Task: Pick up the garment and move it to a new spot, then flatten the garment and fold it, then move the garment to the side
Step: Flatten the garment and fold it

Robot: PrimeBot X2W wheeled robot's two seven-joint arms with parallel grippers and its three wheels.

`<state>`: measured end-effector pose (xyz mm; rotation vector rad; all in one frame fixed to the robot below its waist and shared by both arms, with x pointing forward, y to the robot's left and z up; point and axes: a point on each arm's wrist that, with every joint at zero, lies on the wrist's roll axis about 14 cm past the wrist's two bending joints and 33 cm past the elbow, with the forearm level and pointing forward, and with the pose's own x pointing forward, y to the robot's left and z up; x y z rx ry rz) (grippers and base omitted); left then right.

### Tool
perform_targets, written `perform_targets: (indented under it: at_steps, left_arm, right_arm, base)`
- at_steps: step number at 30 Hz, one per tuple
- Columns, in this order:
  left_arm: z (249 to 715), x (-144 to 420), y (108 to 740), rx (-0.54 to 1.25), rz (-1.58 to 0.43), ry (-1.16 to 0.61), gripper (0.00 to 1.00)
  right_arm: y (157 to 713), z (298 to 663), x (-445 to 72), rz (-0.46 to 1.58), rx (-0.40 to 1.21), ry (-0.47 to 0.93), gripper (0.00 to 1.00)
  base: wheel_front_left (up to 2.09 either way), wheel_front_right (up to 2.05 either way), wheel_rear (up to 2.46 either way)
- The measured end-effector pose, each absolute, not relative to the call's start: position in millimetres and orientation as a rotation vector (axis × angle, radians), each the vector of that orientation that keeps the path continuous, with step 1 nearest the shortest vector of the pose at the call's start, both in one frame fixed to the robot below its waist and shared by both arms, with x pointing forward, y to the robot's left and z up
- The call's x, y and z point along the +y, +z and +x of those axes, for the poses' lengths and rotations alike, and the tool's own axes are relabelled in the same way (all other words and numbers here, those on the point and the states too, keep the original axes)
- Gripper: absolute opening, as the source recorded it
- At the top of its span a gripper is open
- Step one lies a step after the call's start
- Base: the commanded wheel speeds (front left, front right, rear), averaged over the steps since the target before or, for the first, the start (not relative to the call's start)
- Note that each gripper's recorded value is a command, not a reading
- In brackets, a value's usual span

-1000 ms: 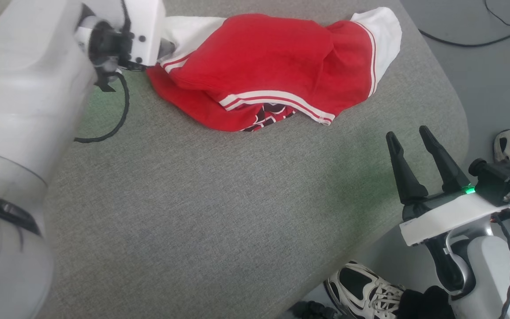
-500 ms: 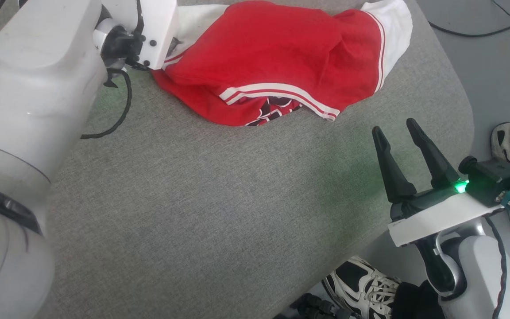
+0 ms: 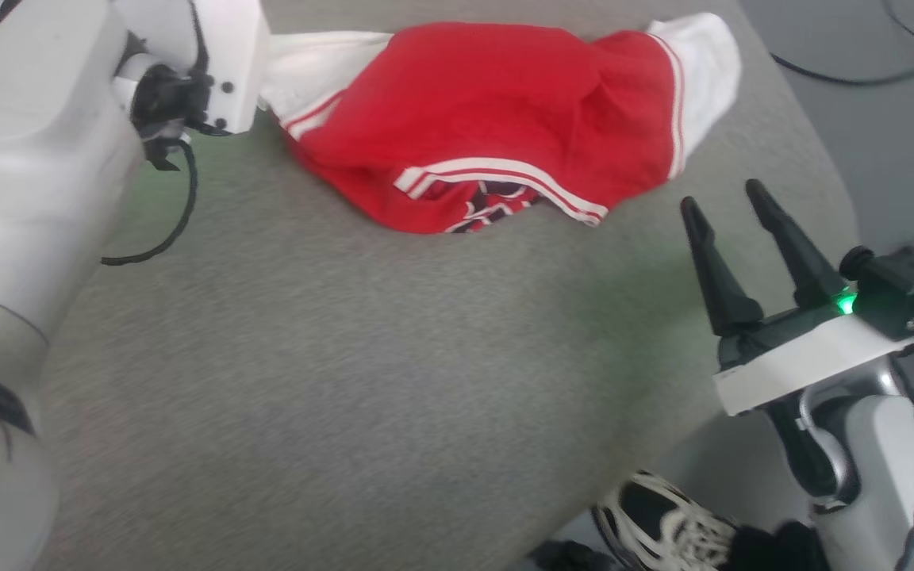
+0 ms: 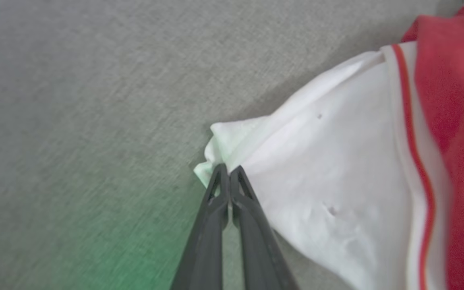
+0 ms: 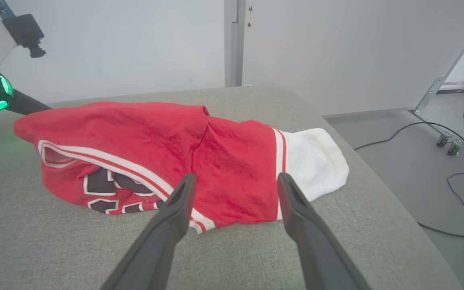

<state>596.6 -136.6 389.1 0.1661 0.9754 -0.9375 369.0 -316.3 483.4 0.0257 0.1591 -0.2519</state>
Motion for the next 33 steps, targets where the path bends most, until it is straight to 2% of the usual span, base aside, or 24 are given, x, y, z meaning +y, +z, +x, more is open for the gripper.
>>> perform_targets:
  at_steps: [8, 12, 24, 27, 33]
  left_arm:
    - [616.5, -71.1, 435.0, 0.854, 0.007, -0.785, 0.0]
    - [617.3, -12.3, 448.4, 0.821, -0.05, -0.667, 0.0]
    - [569.9, 161.9, 459.1, 0.751, -0.045, -0.331, 0.0]
    - [561.3, 185.9, 463.7, 0.713, -0.034, -0.278, 0.0]
    - [552.4, 198.2, 446.9, 0.688, 0.018, -0.246, 0.0]
  right_arm:
    - [501.1, 390.2, -299.2, 0.009, 0.127, -0.151, 1.0]
    - [510.9, 399.8, -281.1, 0.015, 0.111, -0.084, 1.0]
    - [537.8, 415.0, -227.7, 0.036, 0.07, 0.089, 1.0]
    - [546.5, 414.9, -220.7, 0.036, 0.053, 0.111, 1.0]
    - [550.4, 411.3, -219.2, 0.03, 0.056, 0.118, 1.0]
  base:
    - [0.0, 0.0, 0.0]
    - [0.0, 0.0, 0.0]
    - [0.0, 0.0, 0.0]
    - [0.0, 0.0, 0.0]
    - [0.0, 0.0, 0.0]
